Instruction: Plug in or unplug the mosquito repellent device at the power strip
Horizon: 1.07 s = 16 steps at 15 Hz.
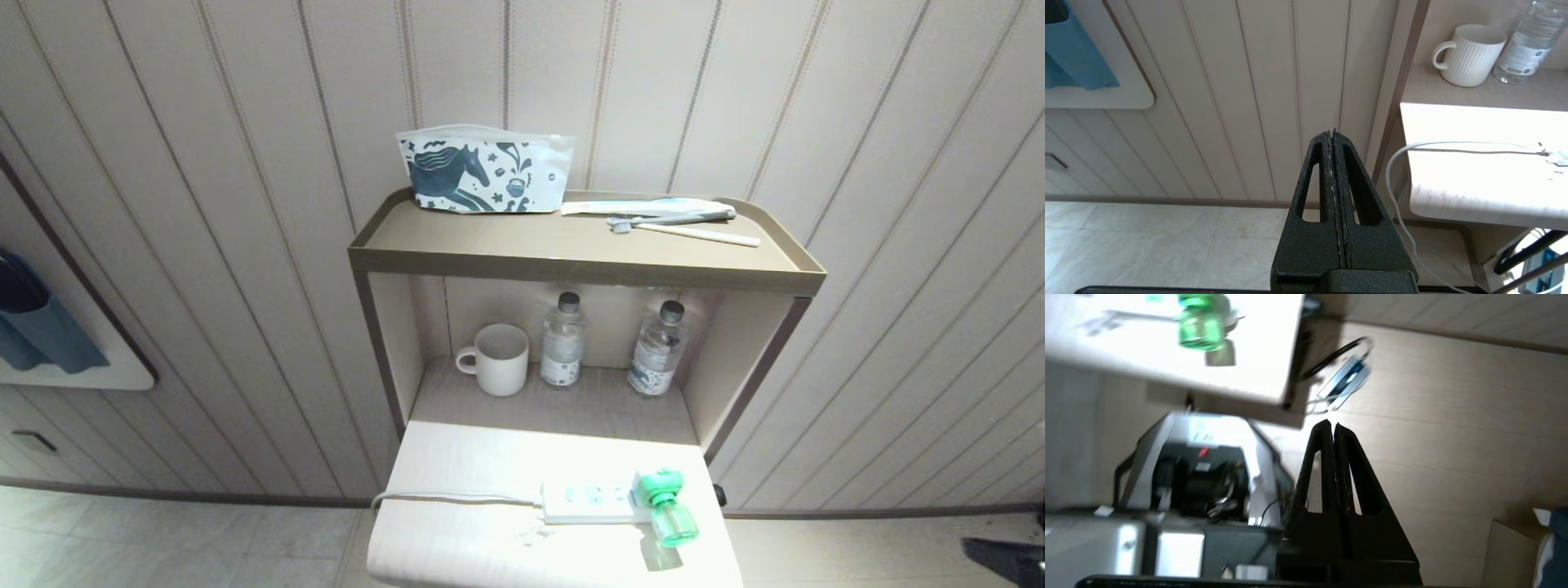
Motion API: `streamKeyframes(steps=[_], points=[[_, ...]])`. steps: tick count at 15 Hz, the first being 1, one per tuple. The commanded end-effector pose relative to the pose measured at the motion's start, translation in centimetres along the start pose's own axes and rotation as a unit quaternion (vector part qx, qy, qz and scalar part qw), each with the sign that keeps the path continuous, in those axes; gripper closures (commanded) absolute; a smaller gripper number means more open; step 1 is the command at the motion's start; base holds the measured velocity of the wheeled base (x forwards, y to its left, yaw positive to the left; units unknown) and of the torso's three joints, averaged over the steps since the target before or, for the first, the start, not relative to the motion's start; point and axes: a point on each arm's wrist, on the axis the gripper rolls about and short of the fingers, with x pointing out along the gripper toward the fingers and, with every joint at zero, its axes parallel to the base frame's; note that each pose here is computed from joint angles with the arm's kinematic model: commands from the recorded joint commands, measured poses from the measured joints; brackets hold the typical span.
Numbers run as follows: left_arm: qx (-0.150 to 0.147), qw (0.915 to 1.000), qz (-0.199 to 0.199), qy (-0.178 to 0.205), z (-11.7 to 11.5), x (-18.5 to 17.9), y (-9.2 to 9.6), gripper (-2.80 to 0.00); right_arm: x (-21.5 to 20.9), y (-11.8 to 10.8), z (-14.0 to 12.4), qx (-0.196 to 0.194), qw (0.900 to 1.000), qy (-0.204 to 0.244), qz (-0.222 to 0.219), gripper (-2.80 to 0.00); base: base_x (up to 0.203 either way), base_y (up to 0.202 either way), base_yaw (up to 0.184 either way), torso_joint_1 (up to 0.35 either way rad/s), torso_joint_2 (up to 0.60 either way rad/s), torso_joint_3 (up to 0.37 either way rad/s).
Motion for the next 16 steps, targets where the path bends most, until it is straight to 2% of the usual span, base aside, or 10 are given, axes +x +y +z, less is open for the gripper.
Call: streamKeyframes(steps=[1, 4, 5, 8, 9, 10, 12, 13, 14, 16], points=[[0.000, 1.0000, 0.000, 0.000, 0.0, 0.0, 0.0, 0.00, -1.5, -2.7, -3.9, 0.050, 0.996, -0.065, -0.029, 0.00, 0.000, 0.000, 0.000, 0.000, 0.00, 0.000], [0.000, 1.0000, 0.000, 0.000, 0.0, 0.0, 0.0, 0.00, -0.3, -4.1, -8.3, 0.130, 0.980, -0.085, -0.121, 0.00, 0.000, 0.000, 0.000, 0.000, 0.00, 0.000], [0.001, 1.0000, 0.000, 0.000, 0.0, 0.0, 0.0, 0.00, -0.3, -4.4, -9.6, 0.136, 0.976, -0.099, -0.139, 0.00, 0.000, 0.000, 0.000, 0.000, 0.00, 0.000], [0.000, 1.0000, 0.000, 0.000, 0.0, 0.0, 0.0, 0.00, 0.3, -4.7, -12.7, 0.103, 0.966, -0.167, -0.168, 0.00, 0.000, 0.000, 0.000, 0.000, 0.00, 0.000], [0.001, 1.0000, 0.000, 0.000, 0.0, 0.0, 0.0, 0.00, 0.7, -4.6, -12.8, 0.103, 0.959, -0.202, -0.169, 0.00, 0.000, 0.000, 0.000, 0.000, 0.00, 0.000], [0.001, 1.0000, 0.000, 0.000, 0.0, 0.0, 0.0, 0.00, 1.2, -4.4, -12.6, 0.099, 0.954, -0.232, -0.161, 0.00, 0.000, 0.000, 0.000, 0.000, 0.00, 0.000], [0.001, 1.0000, 0.000, 0.000, 0.0, 0.0, 0.0, 0.00, 2.1, -4.0, -12.5, 0.053, 0.953, -0.274, -0.122, 0.00, 0.000, 0.000, 0.000, 0.000, 0.00, 0.000], [0.001, 1.0000, 0.000, 0.000, 0.0, 0.0, 0.0, 0.00, 2.5, -4.0, -12.6, 0.022, 0.952, -0.279, -0.123, 0.00, 0.000, 0.000, 0.000, 0.000, 0.00, 0.000], [0.001, 1.0000, 0.000, 0.000, 0.0, 0.0, 0.0, 0.00, 2.5, -3.9, -12.7, 0.010, 0.952, -0.281, -0.123, 0.00, 0.000, 0.000, 0.000, 0.000, 0.00, 0.000], [0.001, 1.0000, 0.000, 0.000, 0.0, 0.0, 0.0, 0.00, 2.5, -3.8, -12.6, -0.006, 0.955, -0.282, -0.093, 0.00, 0.000, 0.000, 0.000, 0.000, 0.00, 0.000]])
